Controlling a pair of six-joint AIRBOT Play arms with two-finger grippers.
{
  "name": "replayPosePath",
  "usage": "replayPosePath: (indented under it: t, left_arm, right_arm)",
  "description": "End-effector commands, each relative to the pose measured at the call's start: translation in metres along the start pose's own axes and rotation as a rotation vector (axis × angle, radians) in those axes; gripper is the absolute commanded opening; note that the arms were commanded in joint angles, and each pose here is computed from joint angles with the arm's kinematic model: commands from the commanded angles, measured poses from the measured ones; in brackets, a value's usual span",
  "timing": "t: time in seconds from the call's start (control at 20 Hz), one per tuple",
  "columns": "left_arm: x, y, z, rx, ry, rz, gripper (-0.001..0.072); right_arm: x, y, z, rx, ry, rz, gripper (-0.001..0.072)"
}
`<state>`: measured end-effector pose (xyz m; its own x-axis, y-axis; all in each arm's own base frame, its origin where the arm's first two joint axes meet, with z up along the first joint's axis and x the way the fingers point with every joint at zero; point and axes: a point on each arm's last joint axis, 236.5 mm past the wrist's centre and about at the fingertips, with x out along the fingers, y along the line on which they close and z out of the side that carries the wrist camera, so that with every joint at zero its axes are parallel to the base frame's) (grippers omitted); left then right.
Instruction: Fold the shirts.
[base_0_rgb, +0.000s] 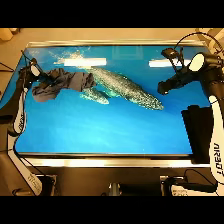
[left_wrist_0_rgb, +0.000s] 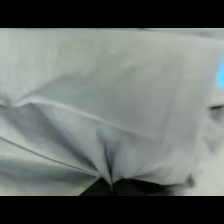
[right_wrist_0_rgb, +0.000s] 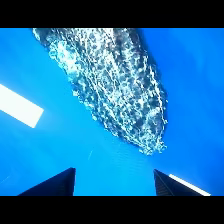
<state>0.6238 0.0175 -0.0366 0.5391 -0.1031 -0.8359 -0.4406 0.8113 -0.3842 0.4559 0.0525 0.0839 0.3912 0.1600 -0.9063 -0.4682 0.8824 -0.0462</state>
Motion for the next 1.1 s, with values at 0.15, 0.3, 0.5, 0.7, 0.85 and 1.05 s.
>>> replayPosePath:
  t: [0.15,0.3,0.5,0.7,0.85,1.05]
  left_arm:
    - [-0.225,-0.185,0.010,0.534,-0.343,-0.382,0.0024]
    - [-0.410,-0.253,-0.030,0.657,-0.594,-0.601,0.0024]
    - [-0.581,-0.266,-0.079,0.686,-0.828,-0.841,0.0024]
    - [-0.561,-0.242,-0.120,0.778,-0.637,-0.763,0.0024]
    - [-0.449,-0.191,-0.155,0.816,-0.284,-0.495,0.0025]
    - [-0.305,-0.114,-0.222,0.821,0.100,-0.254,0.0025]
  right_arm:
    - [-0.105,-0.022,0.047,-0.076,-0.309,-0.221,0.0488]
    - [-0.216,-0.035,0.063,-0.123,-0.554,-0.449,0.0491]
    - [-0.357,-0.018,0.043,-0.157,-0.825,-0.664,0.0490]
    - [-0.417,0.007,0.002,-0.154,-0.910,-0.716,0.0490]
    - [-0.359,0.012,-0.028,-0.118,-0.667,-0.577,0.0490]
    - [-0.212,0.032,-0.066,-0.099,-0.196,-0.237,0.0512]
